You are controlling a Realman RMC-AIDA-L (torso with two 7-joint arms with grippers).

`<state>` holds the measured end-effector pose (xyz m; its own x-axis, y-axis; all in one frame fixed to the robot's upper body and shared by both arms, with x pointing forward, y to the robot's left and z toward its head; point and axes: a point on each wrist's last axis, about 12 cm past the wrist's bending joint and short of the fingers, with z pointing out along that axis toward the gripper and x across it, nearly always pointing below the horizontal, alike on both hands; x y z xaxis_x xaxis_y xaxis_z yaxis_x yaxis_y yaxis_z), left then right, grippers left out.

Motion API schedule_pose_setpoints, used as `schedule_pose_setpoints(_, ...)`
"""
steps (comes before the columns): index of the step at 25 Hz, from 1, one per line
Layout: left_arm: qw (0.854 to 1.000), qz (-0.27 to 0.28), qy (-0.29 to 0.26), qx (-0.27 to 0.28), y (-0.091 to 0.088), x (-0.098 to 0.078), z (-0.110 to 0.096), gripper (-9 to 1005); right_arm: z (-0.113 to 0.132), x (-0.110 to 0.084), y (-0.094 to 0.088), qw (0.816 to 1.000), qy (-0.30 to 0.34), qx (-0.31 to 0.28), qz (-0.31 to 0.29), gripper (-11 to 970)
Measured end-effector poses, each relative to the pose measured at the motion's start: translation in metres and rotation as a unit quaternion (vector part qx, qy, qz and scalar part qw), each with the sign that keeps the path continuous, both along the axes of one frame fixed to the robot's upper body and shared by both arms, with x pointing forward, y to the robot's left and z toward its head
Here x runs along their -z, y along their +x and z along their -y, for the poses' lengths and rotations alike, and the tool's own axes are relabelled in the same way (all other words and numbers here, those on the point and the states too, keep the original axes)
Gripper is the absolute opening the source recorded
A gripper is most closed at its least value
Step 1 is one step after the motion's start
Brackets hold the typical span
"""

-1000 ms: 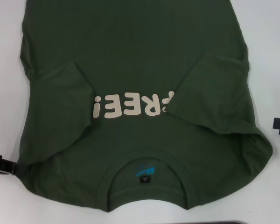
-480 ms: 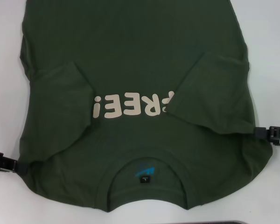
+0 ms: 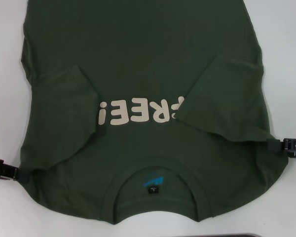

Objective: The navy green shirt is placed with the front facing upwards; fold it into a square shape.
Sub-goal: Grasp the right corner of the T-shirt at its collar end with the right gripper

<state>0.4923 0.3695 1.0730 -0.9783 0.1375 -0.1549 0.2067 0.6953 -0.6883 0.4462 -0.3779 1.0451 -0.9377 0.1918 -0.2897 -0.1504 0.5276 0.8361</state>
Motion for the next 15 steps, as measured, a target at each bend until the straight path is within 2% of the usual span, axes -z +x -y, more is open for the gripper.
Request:
schedule_pose_setpoints(7, 1.000, 0.006, 0.006, 0.003, 0.0044, -0.0009, 0.0016, 31, 0.0027, 0.0041, -0.0022, 1.000, -0.019, -0.002, -0.007, 628)
schedule_pose_setpoints(12, 1.000, 0.007, 0.005, 0.002, 0.0053, -0.0012, 0.0020, 31, 0.0013, 0.0053, -0.0024, 1.000, -0.020, -0.003, -0.005, 384)
schedule_pose_setpoints(15, 1.000, 0.007, 0.005, 0.002, 0.0054, -0.0014, 0.0018, 31, 0.0003, 0.0057, -0.0025, 1.000, -0.020, -0.006, -0.001, 280)
